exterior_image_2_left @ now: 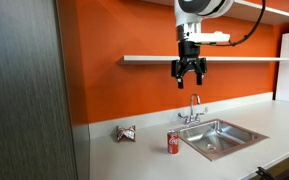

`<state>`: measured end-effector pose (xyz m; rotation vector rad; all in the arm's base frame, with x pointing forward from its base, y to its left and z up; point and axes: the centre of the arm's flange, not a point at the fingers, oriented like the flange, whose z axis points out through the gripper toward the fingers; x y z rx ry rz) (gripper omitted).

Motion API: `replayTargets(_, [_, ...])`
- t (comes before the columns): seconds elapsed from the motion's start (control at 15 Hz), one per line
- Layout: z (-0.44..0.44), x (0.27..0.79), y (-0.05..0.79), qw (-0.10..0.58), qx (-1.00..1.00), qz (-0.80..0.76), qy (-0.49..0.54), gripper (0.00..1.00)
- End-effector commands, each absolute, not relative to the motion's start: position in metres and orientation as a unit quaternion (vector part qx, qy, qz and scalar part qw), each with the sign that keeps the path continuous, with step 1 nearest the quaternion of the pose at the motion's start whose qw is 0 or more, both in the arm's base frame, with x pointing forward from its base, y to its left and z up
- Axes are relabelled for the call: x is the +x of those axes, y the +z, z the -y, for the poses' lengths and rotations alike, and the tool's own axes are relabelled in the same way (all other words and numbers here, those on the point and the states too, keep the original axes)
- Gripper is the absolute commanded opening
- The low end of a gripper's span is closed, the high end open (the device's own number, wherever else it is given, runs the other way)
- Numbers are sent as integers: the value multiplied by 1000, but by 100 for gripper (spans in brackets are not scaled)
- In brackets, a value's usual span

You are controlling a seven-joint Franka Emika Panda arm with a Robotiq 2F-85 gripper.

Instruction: Put the can on the first bottom shelf

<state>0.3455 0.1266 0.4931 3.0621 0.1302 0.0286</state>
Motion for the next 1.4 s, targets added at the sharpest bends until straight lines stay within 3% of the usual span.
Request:
replayTargets(0.0, [-122,347,461,34,999,-40,1,100])
replayTargets(1.33, [-117,363,301,25,998,-44,-35,100])
